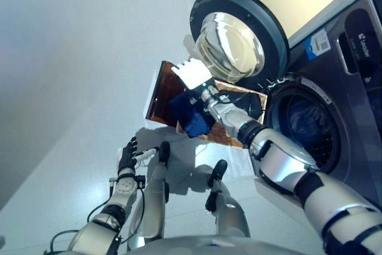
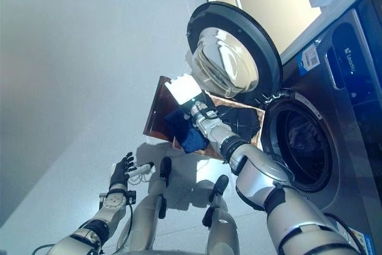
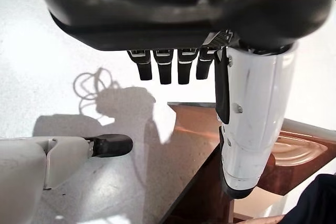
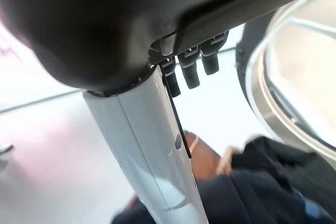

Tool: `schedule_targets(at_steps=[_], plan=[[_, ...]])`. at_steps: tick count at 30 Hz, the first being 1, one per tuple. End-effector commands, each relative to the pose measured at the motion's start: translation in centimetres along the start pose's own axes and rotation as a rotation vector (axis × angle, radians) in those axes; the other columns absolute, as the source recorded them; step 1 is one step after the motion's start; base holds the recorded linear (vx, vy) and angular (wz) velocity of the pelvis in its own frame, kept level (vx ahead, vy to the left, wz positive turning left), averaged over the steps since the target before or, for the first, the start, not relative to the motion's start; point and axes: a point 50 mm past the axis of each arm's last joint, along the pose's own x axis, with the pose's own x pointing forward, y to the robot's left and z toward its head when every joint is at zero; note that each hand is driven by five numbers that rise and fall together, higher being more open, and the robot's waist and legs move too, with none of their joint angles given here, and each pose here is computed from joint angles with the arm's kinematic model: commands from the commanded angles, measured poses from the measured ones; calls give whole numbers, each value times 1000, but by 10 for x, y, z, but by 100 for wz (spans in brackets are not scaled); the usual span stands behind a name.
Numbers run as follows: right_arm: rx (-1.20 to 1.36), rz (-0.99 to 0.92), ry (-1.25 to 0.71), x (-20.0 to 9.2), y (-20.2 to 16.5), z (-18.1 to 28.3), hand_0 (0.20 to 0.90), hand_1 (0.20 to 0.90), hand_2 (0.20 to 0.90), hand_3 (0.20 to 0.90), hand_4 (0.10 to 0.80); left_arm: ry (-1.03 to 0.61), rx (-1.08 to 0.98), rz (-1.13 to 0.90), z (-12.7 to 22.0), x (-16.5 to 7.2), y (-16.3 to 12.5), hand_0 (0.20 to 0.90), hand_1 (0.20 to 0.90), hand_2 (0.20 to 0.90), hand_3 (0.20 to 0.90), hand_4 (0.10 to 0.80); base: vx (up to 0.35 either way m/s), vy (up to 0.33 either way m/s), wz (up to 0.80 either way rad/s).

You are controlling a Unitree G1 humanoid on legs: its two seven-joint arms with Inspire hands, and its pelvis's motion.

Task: Pick up the clothes and place them into the washing machine

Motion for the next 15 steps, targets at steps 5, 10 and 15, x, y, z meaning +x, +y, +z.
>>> schedule_targets(at_steps=[5, 10, 15], plan=[[-55, -19, 5, 2, -12, -24, 900, 900, 900, 900, 800, -39, -24, 52, 9, 6, 12, 900, 900, 900, 900, 800, 7, 1, 2], [-68, 12, 16, -3, -5, -32, 900, 900, 900, 900, 800, -69, -44, 43, 17, 7, 9, 900, 900, 900, 900, 800, 0, 0, 0], [-62, 23, 23, -5, -1, -32, 900, 900, 900, 900, 800, -93, -72, 40, 22, 8, 7, 900, 900, 900, 900, 800, 0, 0, 0]])
